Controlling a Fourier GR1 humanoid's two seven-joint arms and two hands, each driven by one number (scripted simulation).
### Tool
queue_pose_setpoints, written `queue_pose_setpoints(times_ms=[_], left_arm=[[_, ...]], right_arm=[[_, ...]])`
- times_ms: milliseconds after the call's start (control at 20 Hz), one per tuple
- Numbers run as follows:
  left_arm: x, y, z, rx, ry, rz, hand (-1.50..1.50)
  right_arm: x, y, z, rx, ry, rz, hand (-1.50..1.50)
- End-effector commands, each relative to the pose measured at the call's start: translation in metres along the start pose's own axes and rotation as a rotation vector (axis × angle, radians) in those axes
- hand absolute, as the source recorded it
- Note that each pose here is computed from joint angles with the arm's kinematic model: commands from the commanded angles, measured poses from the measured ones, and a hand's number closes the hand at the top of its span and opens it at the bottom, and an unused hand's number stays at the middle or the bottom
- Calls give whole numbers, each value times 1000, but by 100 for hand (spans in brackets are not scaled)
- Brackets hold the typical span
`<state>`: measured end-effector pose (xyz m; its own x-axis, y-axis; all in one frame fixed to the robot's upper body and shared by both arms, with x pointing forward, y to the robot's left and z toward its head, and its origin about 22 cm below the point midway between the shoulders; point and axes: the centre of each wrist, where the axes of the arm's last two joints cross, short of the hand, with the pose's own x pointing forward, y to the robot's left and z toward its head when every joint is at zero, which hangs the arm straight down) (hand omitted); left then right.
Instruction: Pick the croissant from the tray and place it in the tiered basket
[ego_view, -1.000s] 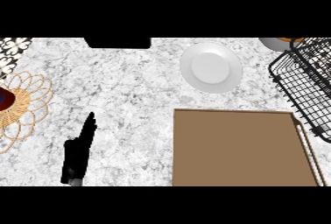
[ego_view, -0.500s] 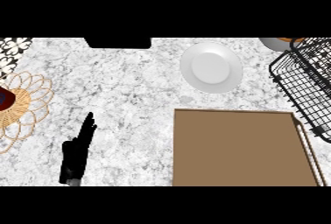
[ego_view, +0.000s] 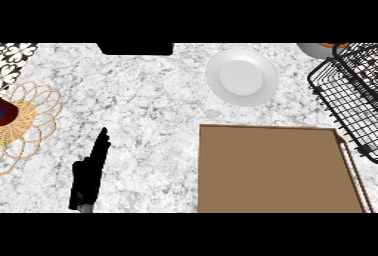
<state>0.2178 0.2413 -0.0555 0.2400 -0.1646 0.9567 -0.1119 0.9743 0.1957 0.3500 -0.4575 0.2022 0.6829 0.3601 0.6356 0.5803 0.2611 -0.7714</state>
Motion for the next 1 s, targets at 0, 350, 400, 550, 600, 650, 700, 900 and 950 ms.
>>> queue_pose_setpoints(times_ms=[0,350,400,550,600,650,700,900,950], left_arm=[[-8,-1,9,-8,27,22,0],[-2,15,-7,21,27,7,0],[-9,9,-6,15,38,5,0],[-12,-14,17,-6,33,3,0],[5,-3,-4,7,35,3,0],[-4,1,-4,16,50,3,0],[1,-4,4,27,33,-7,0],[-8,10,12,29,47,-9,0],[-8,16,12,55,47,6,0]], right_arm=[[-12,18,-3,58,61,-208,-150],[-21,24,-5,9,2,-474,-150],[-8,14,-8,8,-1,-506,-150],[-16,-8,-14,-103,-33,-580,-150],[-35,-8,-16,-154,-41,-574,-150],[-22,-23,-17,-230,-49,-586,-150],[-17,-36,-14,-300,-13,-590,-150],[-51,-70,-20,-457,63,-586,-150],[-60,-87,-15,-456,89,-606,-150]])
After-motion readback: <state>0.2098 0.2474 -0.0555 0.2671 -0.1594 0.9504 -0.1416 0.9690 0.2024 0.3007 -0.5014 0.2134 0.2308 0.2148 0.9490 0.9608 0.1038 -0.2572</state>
